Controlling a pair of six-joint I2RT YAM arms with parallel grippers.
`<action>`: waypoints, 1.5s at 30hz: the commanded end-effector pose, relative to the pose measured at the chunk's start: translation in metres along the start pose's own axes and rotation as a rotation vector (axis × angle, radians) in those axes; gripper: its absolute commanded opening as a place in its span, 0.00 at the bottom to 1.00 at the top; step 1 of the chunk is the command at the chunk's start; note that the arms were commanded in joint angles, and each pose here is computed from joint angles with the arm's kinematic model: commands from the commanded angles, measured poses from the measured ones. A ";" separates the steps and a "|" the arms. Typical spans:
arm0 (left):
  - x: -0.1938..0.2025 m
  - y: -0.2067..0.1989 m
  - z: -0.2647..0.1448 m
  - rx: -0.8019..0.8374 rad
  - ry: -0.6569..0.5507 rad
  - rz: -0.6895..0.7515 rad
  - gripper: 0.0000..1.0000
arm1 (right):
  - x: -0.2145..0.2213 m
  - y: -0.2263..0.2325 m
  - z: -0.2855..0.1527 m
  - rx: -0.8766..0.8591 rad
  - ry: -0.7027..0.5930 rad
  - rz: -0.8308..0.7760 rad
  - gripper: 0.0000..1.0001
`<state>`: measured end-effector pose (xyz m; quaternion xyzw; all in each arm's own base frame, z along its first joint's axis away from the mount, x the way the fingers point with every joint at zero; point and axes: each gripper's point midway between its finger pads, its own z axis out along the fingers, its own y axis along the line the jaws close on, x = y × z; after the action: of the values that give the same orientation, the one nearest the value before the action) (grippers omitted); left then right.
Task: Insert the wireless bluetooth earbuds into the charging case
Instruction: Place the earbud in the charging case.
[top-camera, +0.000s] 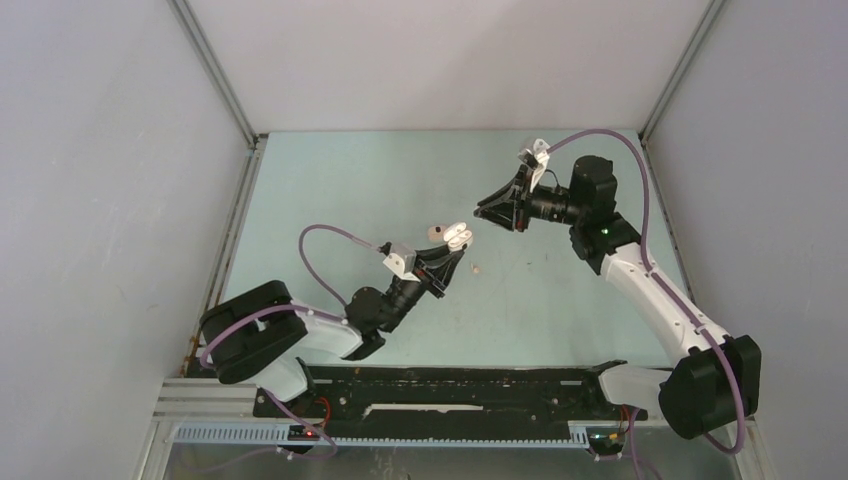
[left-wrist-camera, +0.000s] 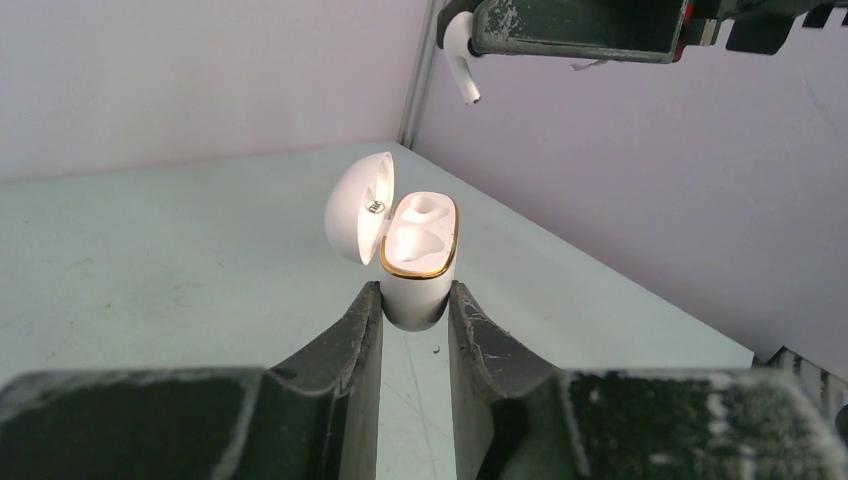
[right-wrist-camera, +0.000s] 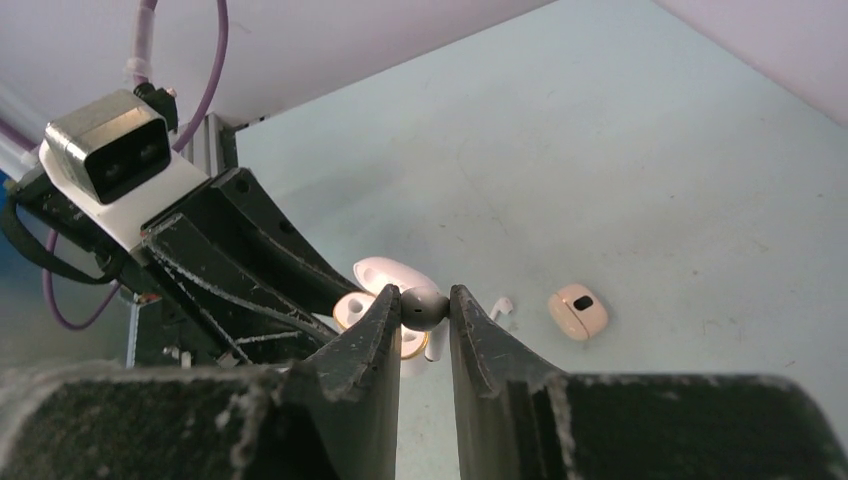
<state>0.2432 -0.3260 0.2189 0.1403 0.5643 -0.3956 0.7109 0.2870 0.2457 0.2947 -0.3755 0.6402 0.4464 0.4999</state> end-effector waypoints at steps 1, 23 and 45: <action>-0.033 -0.007 0.012 -0.012 -0.121 -0.079 0.00 | -0.031 0.000 0.004 0.035 -0.107 -0.028 0.00; -0.064 -0.017 0.024 -0.006 -0.204 -0.260 0.00 | -0.023 0.014 0.019 0.000 -0.110 -0.123 0.00; -0.066 -0.014 0.023 -0.016 -0.211 -0.265 0.00 | -0.007 0.018 0.024 -0.020 -0.084 -0.132 0.00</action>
<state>0.2488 -0.3323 0.2507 0.0501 0.5520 -0.4660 0.6897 0.2815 0.2727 0.2942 -0.3878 0.6087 0.4422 0.5325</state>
